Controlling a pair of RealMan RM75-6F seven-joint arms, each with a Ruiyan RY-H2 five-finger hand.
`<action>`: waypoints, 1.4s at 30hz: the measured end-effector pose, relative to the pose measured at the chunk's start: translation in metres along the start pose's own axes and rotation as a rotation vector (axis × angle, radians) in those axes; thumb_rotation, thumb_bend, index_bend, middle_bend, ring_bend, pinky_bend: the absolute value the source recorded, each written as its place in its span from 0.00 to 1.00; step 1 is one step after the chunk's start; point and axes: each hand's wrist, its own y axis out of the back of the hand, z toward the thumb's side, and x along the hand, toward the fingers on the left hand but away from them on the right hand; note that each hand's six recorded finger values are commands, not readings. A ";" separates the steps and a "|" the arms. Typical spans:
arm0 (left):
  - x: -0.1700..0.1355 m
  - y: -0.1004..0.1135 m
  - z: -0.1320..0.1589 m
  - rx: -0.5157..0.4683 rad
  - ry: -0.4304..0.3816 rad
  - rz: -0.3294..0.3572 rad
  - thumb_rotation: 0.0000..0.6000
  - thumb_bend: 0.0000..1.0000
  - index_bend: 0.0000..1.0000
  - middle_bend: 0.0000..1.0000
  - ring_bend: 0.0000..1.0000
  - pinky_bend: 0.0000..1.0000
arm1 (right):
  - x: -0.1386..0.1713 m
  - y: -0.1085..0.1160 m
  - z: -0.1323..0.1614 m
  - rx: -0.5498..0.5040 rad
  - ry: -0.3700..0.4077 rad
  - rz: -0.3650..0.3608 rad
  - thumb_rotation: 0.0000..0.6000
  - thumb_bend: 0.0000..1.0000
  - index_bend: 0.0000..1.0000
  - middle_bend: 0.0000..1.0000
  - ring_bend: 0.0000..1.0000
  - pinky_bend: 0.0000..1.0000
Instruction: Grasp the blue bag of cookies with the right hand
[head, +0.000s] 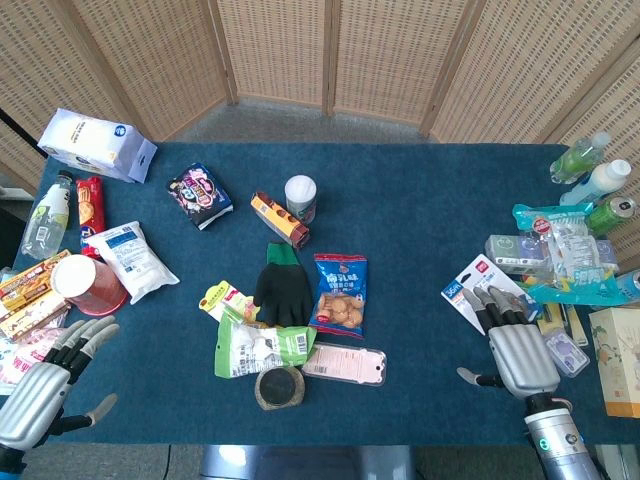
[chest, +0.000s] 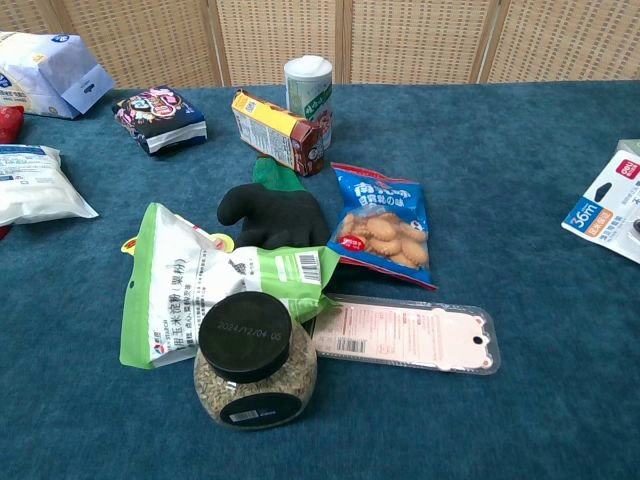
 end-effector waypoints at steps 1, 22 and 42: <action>0.000 0.000 0.000 0.001 -0.002 -0.002 1.00 0.36 0.01 0.01 0.00 0.00 | 0.000 -0.001 0.000 -0.002 -0.001 0.004 0.85 0.09 0.00 0.00 0.00 0.21; -0.010 0.004 0.005 0.002 -0.017 0.005 1.00 0.36 0.01 0.01 0.00 0.00 | -0.040 0.002 0.051 -0.052 0.205 0.026 0.85 0.08 0.00 0.00 0.00 0.21; -0.029 0.007 -0.004 0.001 0.032 0.024 1.00 0.36 0.01 0.01 0.00 0.00 | -0.198 -0.068 0.157 -0.057 0.272 0.250 0.85 0.08 0.00 0.00 0.00 0.21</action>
